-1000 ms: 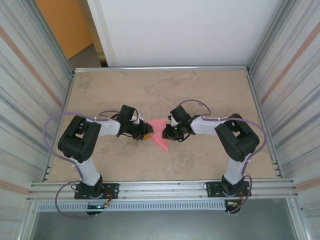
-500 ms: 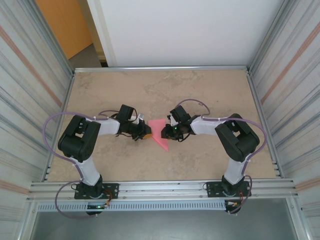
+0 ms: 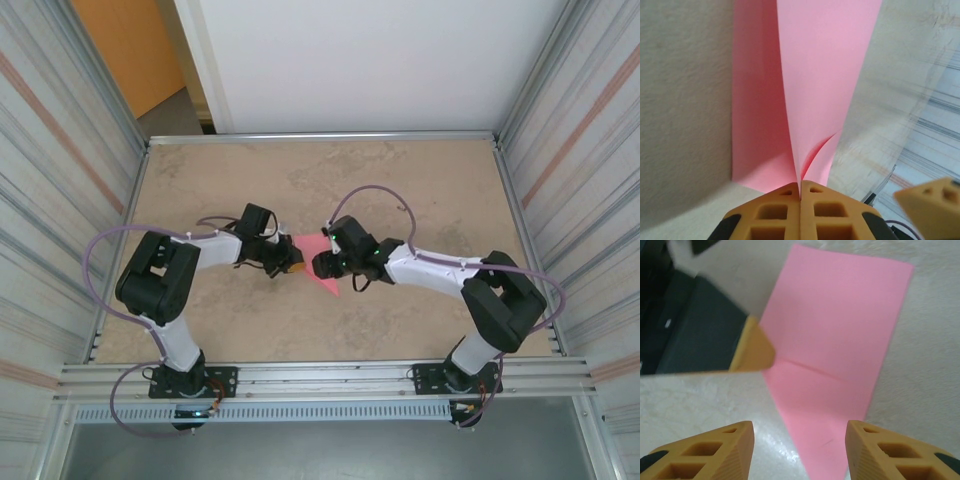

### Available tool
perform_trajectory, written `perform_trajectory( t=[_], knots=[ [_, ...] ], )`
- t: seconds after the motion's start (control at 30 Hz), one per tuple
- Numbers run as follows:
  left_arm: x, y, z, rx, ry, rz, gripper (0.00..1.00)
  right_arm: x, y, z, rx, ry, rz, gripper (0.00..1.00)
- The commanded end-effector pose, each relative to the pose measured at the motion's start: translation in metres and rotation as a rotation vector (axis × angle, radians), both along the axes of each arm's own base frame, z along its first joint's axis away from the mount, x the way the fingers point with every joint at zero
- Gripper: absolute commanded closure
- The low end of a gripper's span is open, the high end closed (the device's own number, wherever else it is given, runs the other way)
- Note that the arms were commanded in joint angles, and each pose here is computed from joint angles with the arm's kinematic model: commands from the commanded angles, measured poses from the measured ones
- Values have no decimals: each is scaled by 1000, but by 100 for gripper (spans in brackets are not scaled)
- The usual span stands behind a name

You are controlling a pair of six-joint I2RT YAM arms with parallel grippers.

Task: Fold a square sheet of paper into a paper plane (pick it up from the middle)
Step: Fourth fold the wing at the center of the table.

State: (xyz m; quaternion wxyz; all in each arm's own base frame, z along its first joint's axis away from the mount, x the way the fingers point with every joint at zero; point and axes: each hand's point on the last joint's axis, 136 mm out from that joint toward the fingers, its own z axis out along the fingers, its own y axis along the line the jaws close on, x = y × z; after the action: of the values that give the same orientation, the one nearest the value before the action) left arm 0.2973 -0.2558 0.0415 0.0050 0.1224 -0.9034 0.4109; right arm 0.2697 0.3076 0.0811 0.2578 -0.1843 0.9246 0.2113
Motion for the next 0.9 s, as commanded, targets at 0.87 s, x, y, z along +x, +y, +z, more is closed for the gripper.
perform_trajectory(
  t=[0.87],
  knots=[
    [1,-4,22,37,94,76,95,-8,10,-50,-309,-191,85,65]
  ],
)
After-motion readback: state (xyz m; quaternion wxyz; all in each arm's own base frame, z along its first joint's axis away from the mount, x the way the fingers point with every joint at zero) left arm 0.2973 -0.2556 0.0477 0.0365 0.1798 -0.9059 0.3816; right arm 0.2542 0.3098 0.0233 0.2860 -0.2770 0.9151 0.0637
